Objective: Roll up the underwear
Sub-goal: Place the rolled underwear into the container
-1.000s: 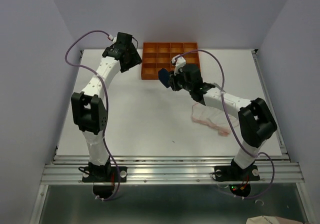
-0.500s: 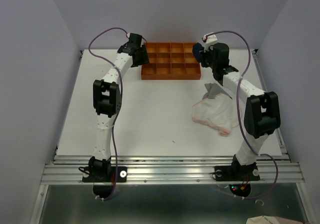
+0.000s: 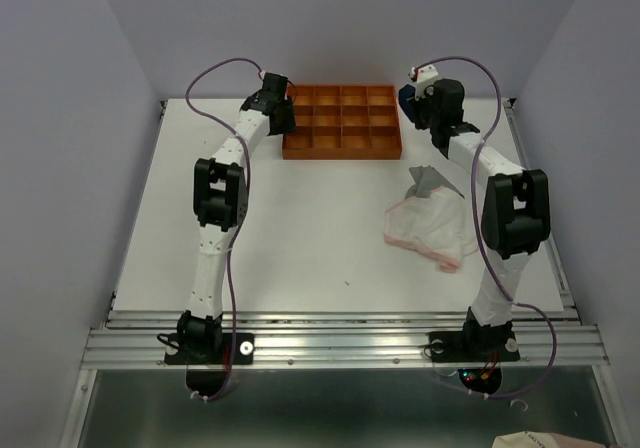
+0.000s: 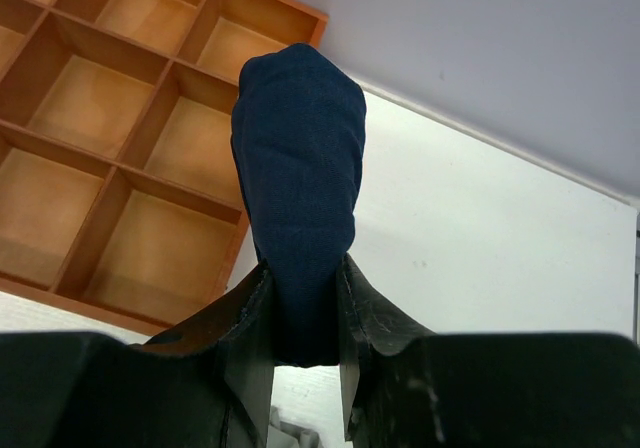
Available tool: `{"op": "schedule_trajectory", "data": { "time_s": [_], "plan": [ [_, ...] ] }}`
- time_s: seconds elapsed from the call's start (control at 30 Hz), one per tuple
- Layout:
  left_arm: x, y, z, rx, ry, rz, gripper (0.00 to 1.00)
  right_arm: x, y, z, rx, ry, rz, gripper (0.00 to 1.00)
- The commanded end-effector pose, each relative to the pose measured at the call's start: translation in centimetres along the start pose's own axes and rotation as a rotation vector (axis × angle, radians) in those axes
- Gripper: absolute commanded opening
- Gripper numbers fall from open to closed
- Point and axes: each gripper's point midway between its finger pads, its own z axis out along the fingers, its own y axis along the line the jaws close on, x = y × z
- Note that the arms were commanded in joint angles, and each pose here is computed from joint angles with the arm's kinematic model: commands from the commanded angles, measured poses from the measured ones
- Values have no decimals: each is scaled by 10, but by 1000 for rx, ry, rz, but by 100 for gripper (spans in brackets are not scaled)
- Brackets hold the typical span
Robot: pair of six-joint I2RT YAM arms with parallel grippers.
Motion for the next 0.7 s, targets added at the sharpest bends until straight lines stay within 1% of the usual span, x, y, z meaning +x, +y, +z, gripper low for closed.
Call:
{"op": "schedule_trajectory", "data": {
  "time_s": [0.0, 0.07, 0.3, 0.47, 0.53, 0.57, 0.67],
  "plan": [
    [-35, -15, -3, 44, -120, 18, 51, -20, -9, 9, 9, -54, -53, 1],
    [-36, -19, 4, 49, -140, 33, 48, -20, -9, 13, 5, -54, -60, 1],
    [-35, -13, 19, 18, -160, 45, 47, -25, -7, 17, -17, -58, -90, 1],
    [-36, -22, 23, 60, -170, 25, 35, -13, 8, 22, -93, -44, -105, 1],
    [-36, -26, 26, 84, -175, 18, 31, -8, 13, 25, -134, -36, -153, 1],
    [-36, -27, 26, 86, -176, 19, 28, -3, 13, 27, -136, -28, -184, 1],
    [-34, -23, 30, 64, -177, 13, 24, -5, 8, 30, -114, -35, -223, 1]
  ]
}}
